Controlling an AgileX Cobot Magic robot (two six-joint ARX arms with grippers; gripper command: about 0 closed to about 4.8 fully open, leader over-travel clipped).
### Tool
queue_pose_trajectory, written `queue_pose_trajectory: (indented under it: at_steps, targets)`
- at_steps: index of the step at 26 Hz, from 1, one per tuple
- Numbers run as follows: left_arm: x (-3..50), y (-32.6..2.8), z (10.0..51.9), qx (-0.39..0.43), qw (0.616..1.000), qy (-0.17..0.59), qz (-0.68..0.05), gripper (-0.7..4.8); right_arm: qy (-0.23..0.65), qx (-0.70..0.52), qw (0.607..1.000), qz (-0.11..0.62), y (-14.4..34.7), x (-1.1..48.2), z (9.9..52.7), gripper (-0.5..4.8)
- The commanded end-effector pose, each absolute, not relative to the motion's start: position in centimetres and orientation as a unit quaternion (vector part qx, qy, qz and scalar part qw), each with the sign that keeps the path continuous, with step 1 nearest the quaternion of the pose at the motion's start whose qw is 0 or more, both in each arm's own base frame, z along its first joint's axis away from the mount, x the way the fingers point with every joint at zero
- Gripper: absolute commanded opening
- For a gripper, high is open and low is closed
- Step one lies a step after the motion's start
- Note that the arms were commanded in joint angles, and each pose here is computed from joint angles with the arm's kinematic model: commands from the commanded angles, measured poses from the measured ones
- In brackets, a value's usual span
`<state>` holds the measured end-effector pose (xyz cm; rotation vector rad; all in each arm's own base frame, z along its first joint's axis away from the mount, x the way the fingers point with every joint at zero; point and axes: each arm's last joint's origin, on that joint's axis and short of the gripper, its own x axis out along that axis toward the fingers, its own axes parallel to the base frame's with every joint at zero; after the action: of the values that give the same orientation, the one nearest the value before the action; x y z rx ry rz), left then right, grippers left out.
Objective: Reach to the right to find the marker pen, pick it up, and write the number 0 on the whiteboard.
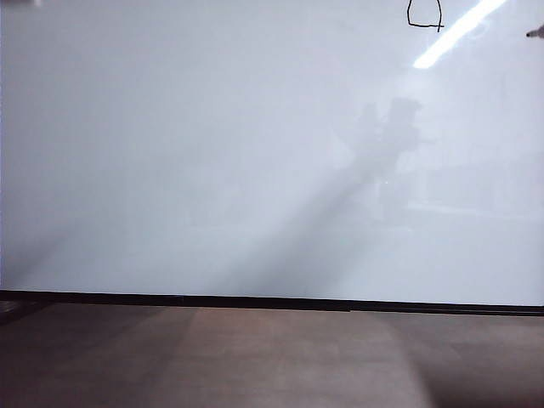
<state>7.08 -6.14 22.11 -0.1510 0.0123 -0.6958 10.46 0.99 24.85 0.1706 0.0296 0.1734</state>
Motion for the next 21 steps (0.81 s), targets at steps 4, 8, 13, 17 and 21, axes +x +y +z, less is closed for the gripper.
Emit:
queue_pose_trajectory:
  at_steps: [4,8,13,17,21]
  targets:
    - [7.8,-6.7,18.2,-0.09,0.935,0.038,-0.34,-0.06,0.036,0.086,0.992,0.088,1.7,10.9,22.1,-0.02]
    - [7.9,-6.9,16.5,-0.081,0.936,0.061,-0.338,-0.06,0.047,0.083,0.991,0.097,2.2,11.0,20.3,-0.02]
    - [7.9,-6.8,15.6,-0.067,0.936,0.088,-0.334,-0.06,0.06,0.068,0.99,0.107,2.7,11.0,18.7,-0.02]
    - [7.8,-6.8,15.1,-0.063,0.933,0.112,-0.336,-0.02,0.065,0.071,0.985,0.142,2.9,11.0,17.7,-0.02]
    - [7.8,-6.8,15.1,-0.062,0.933,0.112,-0.336,-0.02,0.034,0.078,0.985,0.152,3.1,11.0,16.9,-0.02]
